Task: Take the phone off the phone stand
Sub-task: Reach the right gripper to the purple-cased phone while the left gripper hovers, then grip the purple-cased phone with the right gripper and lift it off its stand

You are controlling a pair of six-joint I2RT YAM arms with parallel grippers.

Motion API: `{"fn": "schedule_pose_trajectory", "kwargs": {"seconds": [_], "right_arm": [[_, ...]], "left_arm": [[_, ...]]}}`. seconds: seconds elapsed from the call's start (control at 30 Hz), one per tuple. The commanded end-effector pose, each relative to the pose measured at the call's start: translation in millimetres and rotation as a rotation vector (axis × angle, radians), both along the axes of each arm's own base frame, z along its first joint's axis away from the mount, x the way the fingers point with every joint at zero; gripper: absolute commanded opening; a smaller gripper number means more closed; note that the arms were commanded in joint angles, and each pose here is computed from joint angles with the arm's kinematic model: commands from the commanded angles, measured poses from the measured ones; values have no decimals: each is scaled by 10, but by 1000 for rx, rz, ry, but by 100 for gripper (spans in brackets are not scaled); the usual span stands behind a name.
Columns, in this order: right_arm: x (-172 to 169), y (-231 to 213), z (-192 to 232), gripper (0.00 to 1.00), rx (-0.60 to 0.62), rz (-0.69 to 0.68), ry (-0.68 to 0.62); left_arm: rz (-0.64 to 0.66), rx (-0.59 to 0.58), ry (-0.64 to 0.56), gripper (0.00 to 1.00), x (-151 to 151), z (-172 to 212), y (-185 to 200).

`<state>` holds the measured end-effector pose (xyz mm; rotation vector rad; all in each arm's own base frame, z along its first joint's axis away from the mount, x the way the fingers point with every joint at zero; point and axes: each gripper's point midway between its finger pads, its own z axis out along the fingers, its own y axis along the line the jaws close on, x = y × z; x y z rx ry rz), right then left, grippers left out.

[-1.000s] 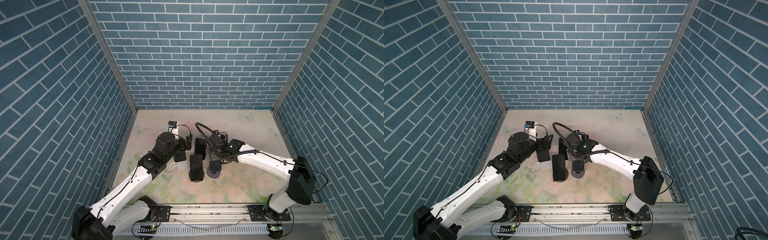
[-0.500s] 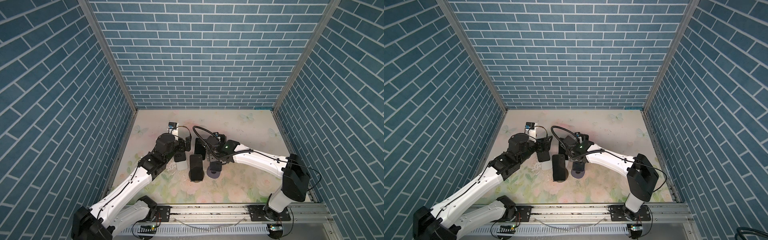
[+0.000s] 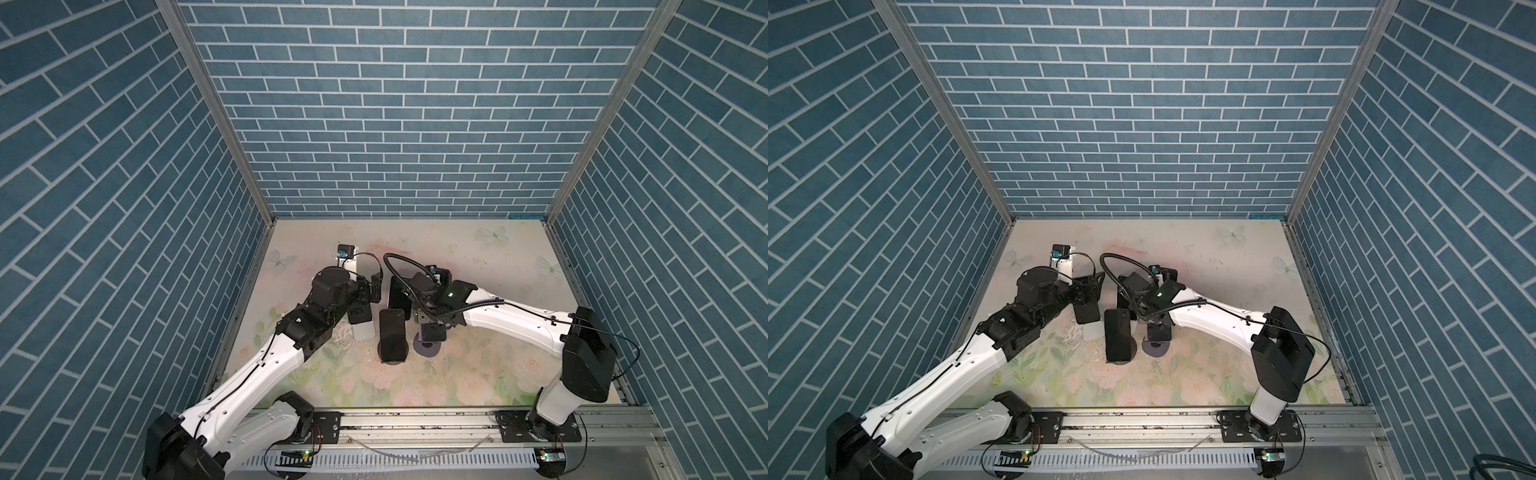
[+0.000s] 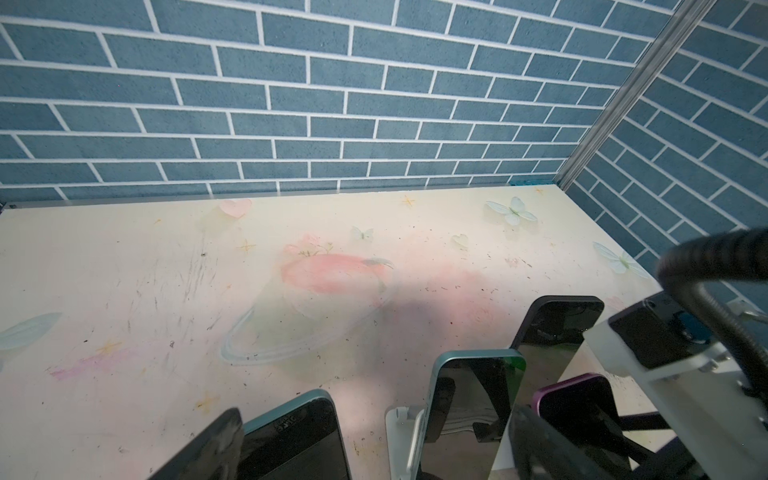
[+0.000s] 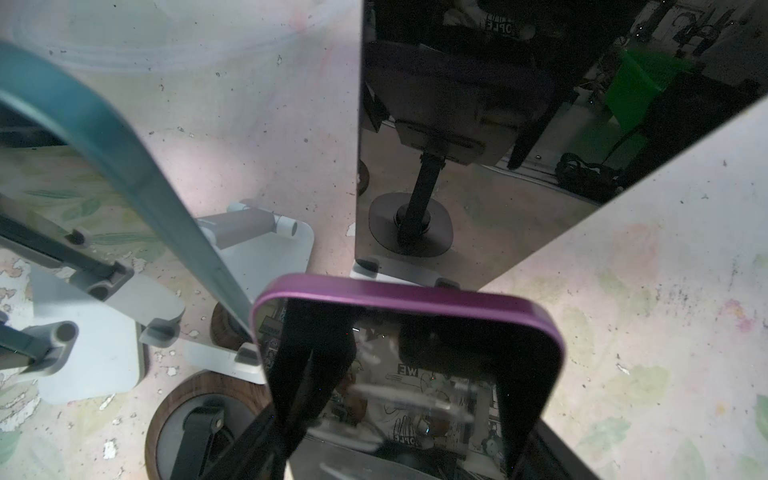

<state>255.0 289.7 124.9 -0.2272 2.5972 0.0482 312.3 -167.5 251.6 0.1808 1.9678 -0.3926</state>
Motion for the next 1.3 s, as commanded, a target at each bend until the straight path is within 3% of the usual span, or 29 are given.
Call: {"fn": "schedule_pose_trajectory", "kwargs": {"seconds": [0.0,0.6,1.0,1.27], "right_arm": [[-3,-21,73,50,-8,-17,-17],[2,-148,529,46,78,11,-111],[20,-1021,598,46,75,-146,-123],[146,-1483,326,46,62,-215,-65]], "left_arm": [[8,18,7,100,2,-61,33],[6,-7,13,100,37,-48,-10],[-74,-65,-29,100,28,106,-177],[-176,-125,-74,100,-18,261,-360]]}}
